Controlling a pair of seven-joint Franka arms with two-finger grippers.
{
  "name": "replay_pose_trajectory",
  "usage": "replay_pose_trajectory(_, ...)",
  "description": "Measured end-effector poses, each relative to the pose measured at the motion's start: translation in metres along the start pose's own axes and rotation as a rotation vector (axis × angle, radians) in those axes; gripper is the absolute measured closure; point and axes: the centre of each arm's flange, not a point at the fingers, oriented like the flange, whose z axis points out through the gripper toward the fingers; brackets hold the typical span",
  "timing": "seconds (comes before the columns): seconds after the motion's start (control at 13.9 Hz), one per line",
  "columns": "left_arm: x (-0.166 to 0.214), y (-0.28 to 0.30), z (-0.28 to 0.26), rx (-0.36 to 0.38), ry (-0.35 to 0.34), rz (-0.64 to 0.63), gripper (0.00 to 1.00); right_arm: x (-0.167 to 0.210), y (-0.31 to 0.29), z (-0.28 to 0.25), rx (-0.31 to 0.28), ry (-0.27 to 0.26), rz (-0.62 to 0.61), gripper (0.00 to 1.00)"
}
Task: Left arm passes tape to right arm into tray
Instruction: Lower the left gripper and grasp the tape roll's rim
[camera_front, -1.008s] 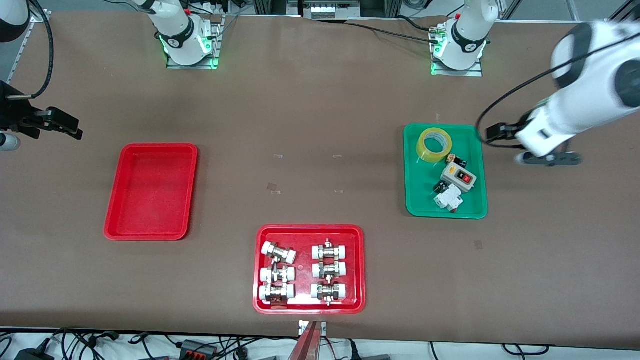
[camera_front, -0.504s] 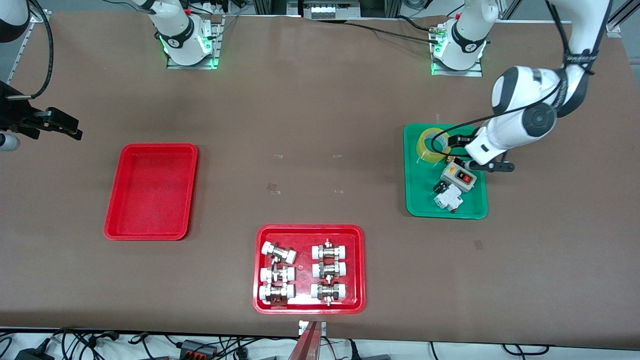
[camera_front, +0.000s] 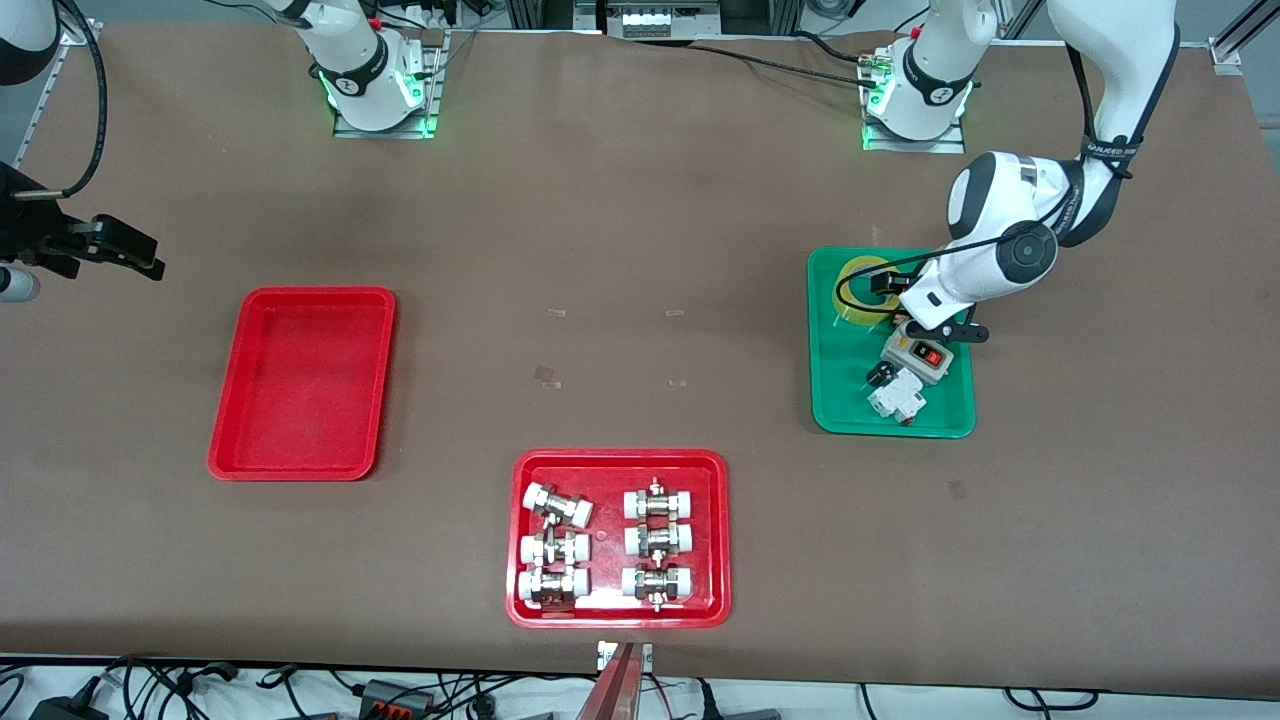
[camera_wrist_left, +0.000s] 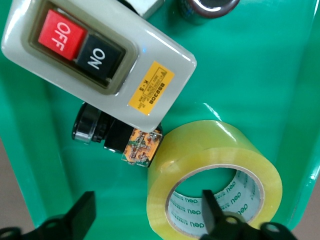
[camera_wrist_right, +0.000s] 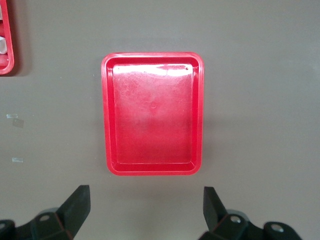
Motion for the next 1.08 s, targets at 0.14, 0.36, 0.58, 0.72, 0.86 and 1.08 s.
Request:
replay_pose_trajectory(0.14,0.0,0.001,0.002,0.0,-0.003,-0.007,0.34,0.0,0.0,0.0,0.0,0.0,0.0,0.0)
replay_pose_trajectory(0.36,-0.001,0.006,0.004,0.001,-0.009,-0.01,0.67,0.0,0.0,0.0,0.0,0.0,0.0,0.0)
replay_pose_trajectory(0.58,-0.003,0.013,0.006,0.002,-0.013,-0.02,0.78,0.0,0.0,0.0,0.0,-0.001,0.0,0.0)
replay_pose_trajectory(0.72,-0.004,0.018,0.005,0.005,-0.028,-0.019,0.78,0.0,0.0,0.0,0.0,-0.001,0.0,0.0)
replay_pose_trajectory(0.86,-0.002,0.022,-0.016,0.01,-0.027,-0.018,0.78,0.0,0.0,0.0,0.0,-0.002,0.0,0.0)
replay_pose_trajectory(1.08,0.01,0.03,-0.095,-0.011,0.0,-0.047,0.78,0.0,0.0,0.0,0.0,-0.003,0.0,0.0)
